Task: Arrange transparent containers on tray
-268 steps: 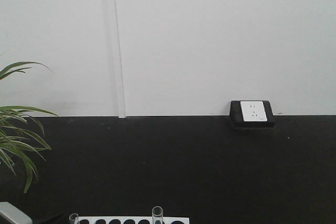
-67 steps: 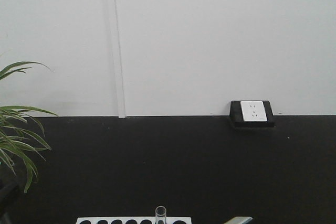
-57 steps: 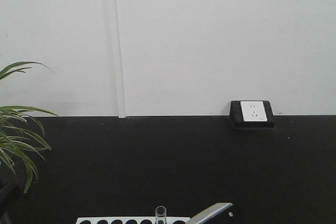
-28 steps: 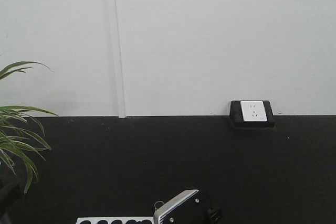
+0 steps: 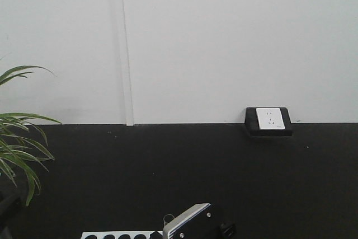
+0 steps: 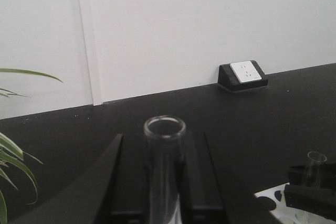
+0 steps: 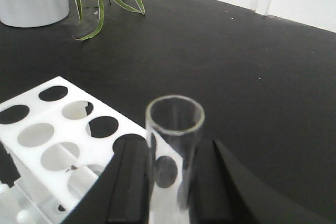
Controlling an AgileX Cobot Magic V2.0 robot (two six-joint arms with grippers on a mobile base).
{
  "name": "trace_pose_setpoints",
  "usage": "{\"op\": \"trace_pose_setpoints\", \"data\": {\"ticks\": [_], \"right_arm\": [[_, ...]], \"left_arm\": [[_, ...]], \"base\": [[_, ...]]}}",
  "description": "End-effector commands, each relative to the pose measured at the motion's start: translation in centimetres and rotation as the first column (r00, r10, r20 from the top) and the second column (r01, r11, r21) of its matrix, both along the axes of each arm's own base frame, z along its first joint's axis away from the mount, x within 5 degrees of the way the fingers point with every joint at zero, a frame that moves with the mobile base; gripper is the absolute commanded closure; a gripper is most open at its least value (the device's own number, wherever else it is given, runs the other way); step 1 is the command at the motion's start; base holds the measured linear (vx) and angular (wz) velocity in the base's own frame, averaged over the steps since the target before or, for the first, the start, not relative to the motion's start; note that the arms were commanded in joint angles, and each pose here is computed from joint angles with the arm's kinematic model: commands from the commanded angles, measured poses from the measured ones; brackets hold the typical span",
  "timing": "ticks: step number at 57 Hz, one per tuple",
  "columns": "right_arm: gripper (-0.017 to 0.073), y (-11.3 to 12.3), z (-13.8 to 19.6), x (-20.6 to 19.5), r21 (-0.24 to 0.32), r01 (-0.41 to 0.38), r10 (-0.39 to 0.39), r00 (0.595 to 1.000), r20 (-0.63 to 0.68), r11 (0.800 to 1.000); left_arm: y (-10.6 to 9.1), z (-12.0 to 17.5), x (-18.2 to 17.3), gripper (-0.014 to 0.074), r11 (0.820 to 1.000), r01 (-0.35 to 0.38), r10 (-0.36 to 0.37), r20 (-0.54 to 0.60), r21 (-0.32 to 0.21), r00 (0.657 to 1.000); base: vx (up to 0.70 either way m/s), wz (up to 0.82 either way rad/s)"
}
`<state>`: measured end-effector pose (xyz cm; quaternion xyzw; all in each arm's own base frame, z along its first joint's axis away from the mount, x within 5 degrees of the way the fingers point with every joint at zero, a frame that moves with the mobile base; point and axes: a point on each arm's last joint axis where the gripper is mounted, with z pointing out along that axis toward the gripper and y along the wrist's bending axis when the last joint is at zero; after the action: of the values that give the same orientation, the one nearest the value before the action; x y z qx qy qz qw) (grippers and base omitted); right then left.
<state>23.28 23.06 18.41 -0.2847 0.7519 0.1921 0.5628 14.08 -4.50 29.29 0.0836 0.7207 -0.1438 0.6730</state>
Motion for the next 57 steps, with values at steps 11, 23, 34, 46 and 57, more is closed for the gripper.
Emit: {"op": "trace_pose_setpoints", "data": {"ticks": [11,23,34,46,57], "right_arm": [[0.0436,-0.6,5.8,-0.2,0.147,0.0,-0.026,0.985,0.173,0.989],[0.0433,-1.3,10.3,-1.0,0.152,-0.013,-0.016,0.982,0.187,0.988],[0.0432,-1.7,15.1,-1.7,0.179,-0.043,-0.004,0.967,0.253,0.983],[0.0432,-3.9,18.5,-3.9,0.214,-0.069,0.005,0.957,0.289,0.974],[0.0428,-7.6,21.0,-6.7,0.179,-0.072,0.013,0.951,0.308,0.981]], "left_arm": [[-0.2,2.0,-0.1,0.0428,0.998,0.024,-0.018,0.107,-0.058,0.994],[-0.2,2.0,-0.1,0.0428,0.998,0.024,-0.018,0.107,-0.058,0.994],[-0.2,2.0,-0.1,0.0428,0.998,0.024,-0.018,0.109,-0.058,0.994],[-0.3,2.6,-0.2,0.0428,0.996,0.041,-0.028,0.164,-0.075,0.986],[0.0,3.2,-1.1,0.0428,0.996,0.043,-0.024,0.204,-0.085,0.979]], "base": [[0.0,0.0],[0.0,0.0],[0.0,0.0],[0.0,0.0],[0.0,0.0]]}}
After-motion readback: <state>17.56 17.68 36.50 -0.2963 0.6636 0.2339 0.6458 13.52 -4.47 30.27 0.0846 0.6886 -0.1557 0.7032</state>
